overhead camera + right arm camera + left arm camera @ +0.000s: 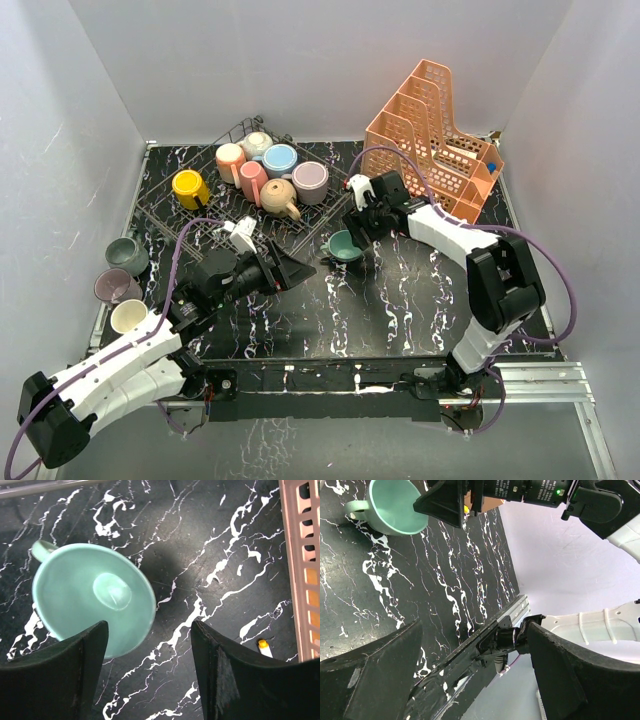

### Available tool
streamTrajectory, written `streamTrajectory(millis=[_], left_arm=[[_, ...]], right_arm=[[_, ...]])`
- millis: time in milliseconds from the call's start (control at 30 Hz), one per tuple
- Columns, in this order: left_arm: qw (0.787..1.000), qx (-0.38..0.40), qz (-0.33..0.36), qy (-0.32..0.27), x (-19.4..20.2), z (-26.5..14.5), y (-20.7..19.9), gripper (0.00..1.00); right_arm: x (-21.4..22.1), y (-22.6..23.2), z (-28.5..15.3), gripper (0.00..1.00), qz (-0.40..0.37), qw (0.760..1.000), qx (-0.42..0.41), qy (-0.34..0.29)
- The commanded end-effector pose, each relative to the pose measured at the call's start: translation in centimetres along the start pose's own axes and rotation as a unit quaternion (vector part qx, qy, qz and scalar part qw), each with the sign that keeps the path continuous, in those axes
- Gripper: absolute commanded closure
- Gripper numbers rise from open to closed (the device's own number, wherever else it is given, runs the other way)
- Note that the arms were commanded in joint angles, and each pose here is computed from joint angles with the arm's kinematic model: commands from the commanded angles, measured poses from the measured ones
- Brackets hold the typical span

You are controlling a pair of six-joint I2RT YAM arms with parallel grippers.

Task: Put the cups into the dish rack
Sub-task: Pick up the cup at the center of the board.

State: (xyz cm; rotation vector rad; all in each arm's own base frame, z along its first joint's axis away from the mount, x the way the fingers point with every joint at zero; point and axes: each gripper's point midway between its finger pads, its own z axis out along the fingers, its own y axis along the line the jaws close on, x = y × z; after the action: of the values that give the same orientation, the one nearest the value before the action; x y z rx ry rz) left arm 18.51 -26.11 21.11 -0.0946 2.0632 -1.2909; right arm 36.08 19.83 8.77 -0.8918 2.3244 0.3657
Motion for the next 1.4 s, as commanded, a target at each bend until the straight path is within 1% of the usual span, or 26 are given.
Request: streamTrajectory(millis=[0, 33, 67, 200, 233, 300, 367, 400, 433, 533, 600, 767, 867, 967, 1033, 1067, 1133, 1233, 1300, 1367], left_arm=[[1.000, 0.009, 0.007, -0.009, -0.5, -0.2, -0.7, 0.17], [1.000, 0.008, 0.007, -0.009, -0.5, -0.2, -0.7, 0.17], [1.000, 0.010, 0.008, -0.008, -0.5, -0.2, -0.8, 0.17], [1.000, 0.008, 0.008, -0.009, -0.5, -0.3, -0.8, 0.17], [1.000, 0.009, 0.008, -0.010, -0.6, -0.4, -0.8, 0.17], [1.000, 0.007, 0.007, -0.012, -0.5, -0.6, -0.7, 0.17], [1.000, 0.007, 0.007, -0.013, -0.5, -0.7, -0.6, 0.17], [1.000, 0.008, 0.006, -0.013, -0.6, -0.7, -0.7, 0.17], [1.000, 0.008, 0.006, -0.014, -0.6, -0.8, -0.7, 0.17], [1.000, 0.012, 0.005, -0.015, -0.6, -0.8, -0.9, 0.17], [1.000, 0.016, 0.003, -0.015, -0.7, -0.8, -1.1, 0.17], [0.999, 0.032, -0.003, -0.018, -0.8, -0.9, -1.8, 0.17], [0.997, 0.070, -0.013, -0.022, -0.9, -1.0, -3.0, 0.14], [0.992, 0.121, -0.035, -0.030, -0.8, -1.1, -4.2, 0.09], [0.987, 0.148, -0.051, -0.036, -1.0, -1.2, -5.1, 0.04], [0.985, 0.157, -0.055, -0.037, -1.2, -1.3, -5.5, 0.03], [0.983, 0.171, -0.062, -0.033, -1.3, -1.3, -6.3, 0.03], [0.976, 0.208, -0.058, -0.012, -1.5, -1.6, -8.6, 0.03], [0.970, 0.236, -0.058, -0.004, -1.7, -1.8, -10.2, 0.03], [0.963, 0.261, -0.065, 0.003, -2.0, -2.0, -11.5, 0.03]], right_arm=[[-3.3, -1.7, 0.3, 0.36, 0.010, 0.998, 0.036, -0.044], [-3.4, -1.7, 0.6, 0.38, 0.012, 0.998, 0.035, -0.044], [-3.3, -1.7, 0.9, 0.42, 0.013, 0.999, 0.033, -0.041], [-2.3, -1.7, 2.5, 0.48, 0.017, 0.999, 0.027, -0.019], [-2.1, -1.7, 2.7, 0.53, 0.017, 0.999, 0.026, -0.015], [-1.8, -1.6, 2.9, 0.57, 0.016, 1.000, 0.024, -0.011], [-1.4, -1.7, 3.1, 0.65, 0.016, 1.000, 0.025, -0.006], [-1.3, -1.7, 3.1, 0.67, 0.014, 1.000, 0.025, -0.005], [-1.2, -1.7, 3.1, 0.73, 0.013, 1.000, 0.026, -0.004], [-1.3, -1.7, 2.7, 0.86, 0.009, 1.000, 0.026, -0.008], [-1.4, -1.6, 2.2, 0.90, 0.002, 1.000, 0.026, -0.014], [-2.0, -1.1, -0.3, 0.92, -0.025, 0.999, 0.020, -0.043], [-2.1, 0.0, -2.4, 0.92, -0.058, 0.996, -0.023, -0.066], [-2.6, 1.1, -5.2, 0.92, -0.067, 0.989, -0.067, -0.110], [-3.0, 1.5, -7.1, 0.92, -0.075, 0.984, -0.079, -0.138], [-3.2, 1.8, -8.0, 0.92, -0.081, 0.982, -0.083, -0.151], [-3.6, 2.4, -9.9, 0.92, -0.101, 0.975, -0.091, -0.174], [-4.4, 3.0, -13.5, 0.92, -0.160, 0.962, -0.103, -0.195], [-5.0, 2.3, -16.0, 0.92, -0.185, 0.959, -0.092, -0.193], [-6.5, 1.4, -18.7, 0.92, -0.199, 0.953, -0.083, -0.211]])
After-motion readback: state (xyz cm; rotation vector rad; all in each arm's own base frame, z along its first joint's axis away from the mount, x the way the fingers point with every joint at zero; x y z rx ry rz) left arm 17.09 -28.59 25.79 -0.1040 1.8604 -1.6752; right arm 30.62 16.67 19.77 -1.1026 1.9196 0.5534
